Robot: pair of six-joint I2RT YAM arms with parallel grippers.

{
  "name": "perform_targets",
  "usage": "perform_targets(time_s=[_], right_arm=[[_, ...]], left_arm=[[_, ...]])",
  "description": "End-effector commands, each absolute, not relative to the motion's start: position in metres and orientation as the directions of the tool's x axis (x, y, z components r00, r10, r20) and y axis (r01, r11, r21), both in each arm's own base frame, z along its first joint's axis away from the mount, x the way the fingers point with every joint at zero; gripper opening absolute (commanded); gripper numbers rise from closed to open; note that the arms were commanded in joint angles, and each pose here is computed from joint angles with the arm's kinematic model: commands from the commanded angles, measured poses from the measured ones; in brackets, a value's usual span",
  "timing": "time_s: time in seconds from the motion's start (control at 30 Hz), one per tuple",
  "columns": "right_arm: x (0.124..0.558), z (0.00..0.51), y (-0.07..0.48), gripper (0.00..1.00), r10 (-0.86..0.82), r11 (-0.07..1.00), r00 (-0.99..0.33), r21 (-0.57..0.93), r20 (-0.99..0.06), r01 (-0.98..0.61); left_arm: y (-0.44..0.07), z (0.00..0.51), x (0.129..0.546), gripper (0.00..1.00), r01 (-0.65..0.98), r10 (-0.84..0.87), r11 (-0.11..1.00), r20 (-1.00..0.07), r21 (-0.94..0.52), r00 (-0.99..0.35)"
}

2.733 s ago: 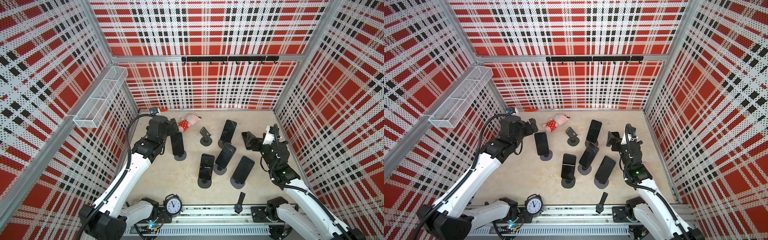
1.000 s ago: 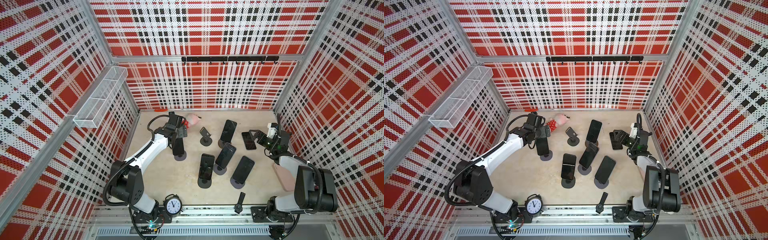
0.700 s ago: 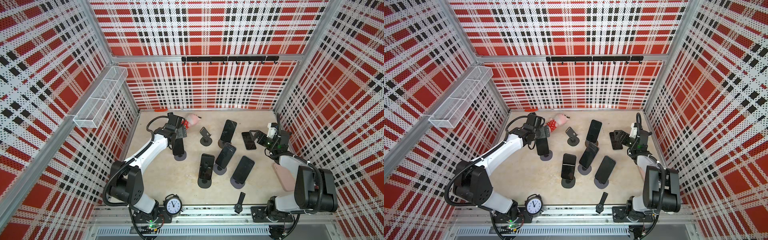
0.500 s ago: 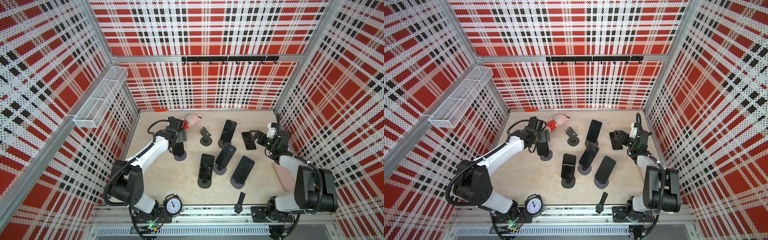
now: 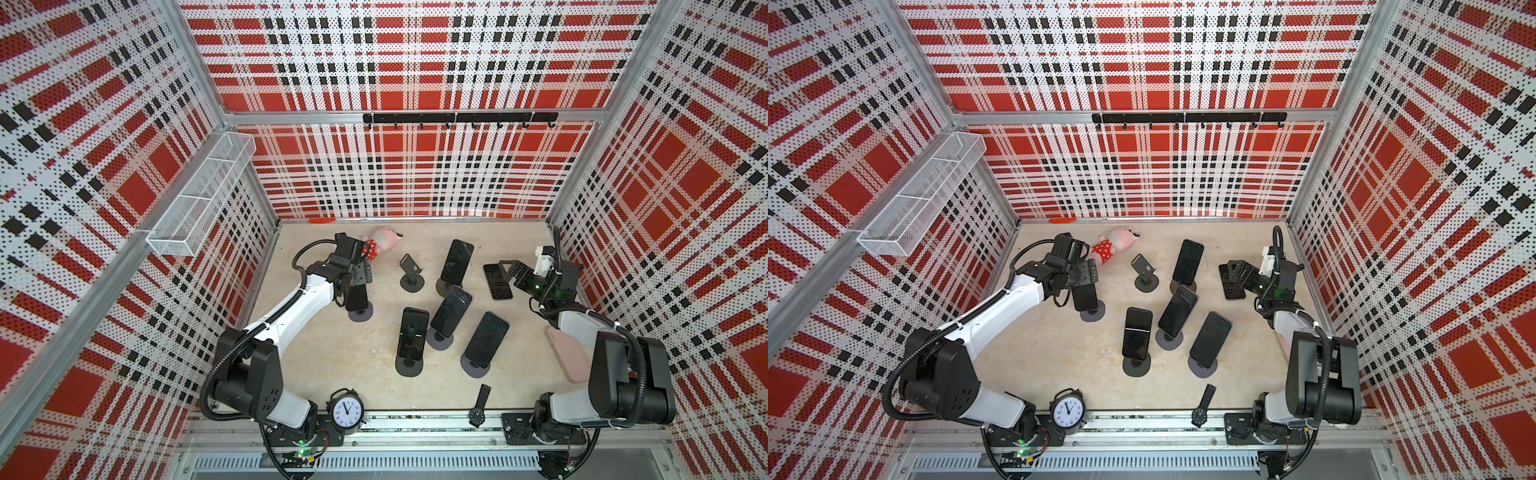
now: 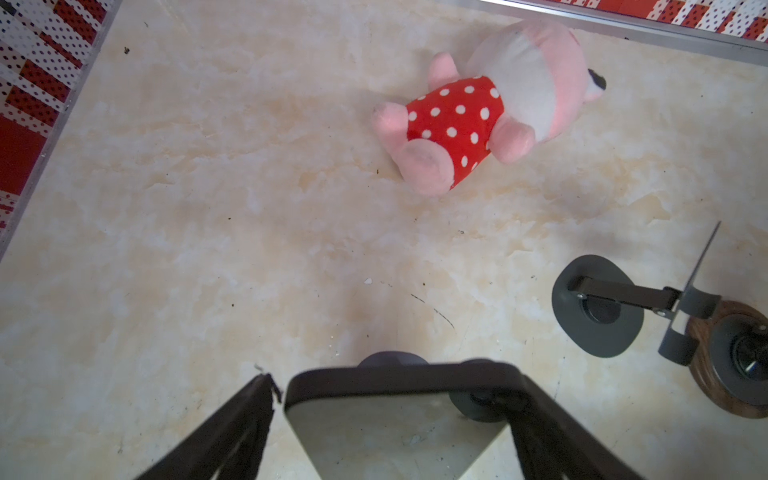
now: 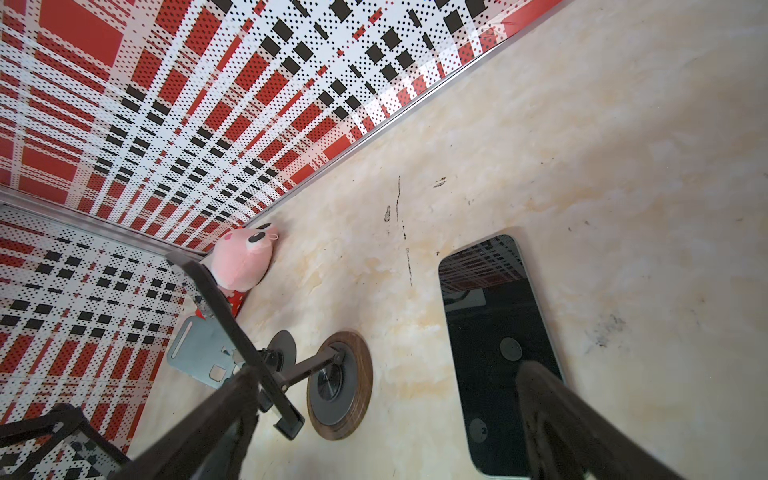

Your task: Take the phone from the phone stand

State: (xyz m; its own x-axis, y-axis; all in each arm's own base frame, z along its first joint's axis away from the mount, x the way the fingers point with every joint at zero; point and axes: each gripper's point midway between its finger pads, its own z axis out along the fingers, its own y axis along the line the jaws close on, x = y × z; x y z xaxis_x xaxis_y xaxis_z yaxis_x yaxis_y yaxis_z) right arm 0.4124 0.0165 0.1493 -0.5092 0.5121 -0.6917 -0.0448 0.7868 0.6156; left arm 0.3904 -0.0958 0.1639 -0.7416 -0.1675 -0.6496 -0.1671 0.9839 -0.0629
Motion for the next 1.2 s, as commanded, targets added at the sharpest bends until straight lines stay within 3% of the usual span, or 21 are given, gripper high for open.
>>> perform_targets(time_s=[0.0,0.5,0.77,0.93,1.17], right_arm=[[0.416,0.162,0.015,1.0,0.514,0.785,-0.489,0.616,-0.705,-0.063],[0.416,0.16,0.013,1.0,0.525,0.781,-0.491,0.622,-0.695,-0.045],[0.416,0.159,0.013,1.0,0.53,0.78,-0.492,0.624,-0.691,-0.036],[0.416,0.159,0.014,1.0,0.538,0.773,-0.487,0.633,-0.688,-0.041],[0.416,0.158,0.014,1.0,0.542,0.769,-0.488,0.638,-0.684,-0.041]], left_arm=[[-0.093,0.16,0.384,0.87,-0.162,-0.168,0.984,-0.63,-0.069,-0.758],[-0.102,0.146,0.38,0.81,-0.128,-0.182,0.983,-0.562,-0.134,-0.807],[-0.099,0.139,0.375,0.8,-0.123,-0.134,0.991,-0.532,-0.056,-0.836],[-0.092,0.147,0.378,0.71,-0.129,-0.122,0.991,-0.537,-0.025,-0.835],[-0.102,0.162,0.381,0.68,-0.105,-0.132,0.991,-0.554,-0.079,-0.822]])
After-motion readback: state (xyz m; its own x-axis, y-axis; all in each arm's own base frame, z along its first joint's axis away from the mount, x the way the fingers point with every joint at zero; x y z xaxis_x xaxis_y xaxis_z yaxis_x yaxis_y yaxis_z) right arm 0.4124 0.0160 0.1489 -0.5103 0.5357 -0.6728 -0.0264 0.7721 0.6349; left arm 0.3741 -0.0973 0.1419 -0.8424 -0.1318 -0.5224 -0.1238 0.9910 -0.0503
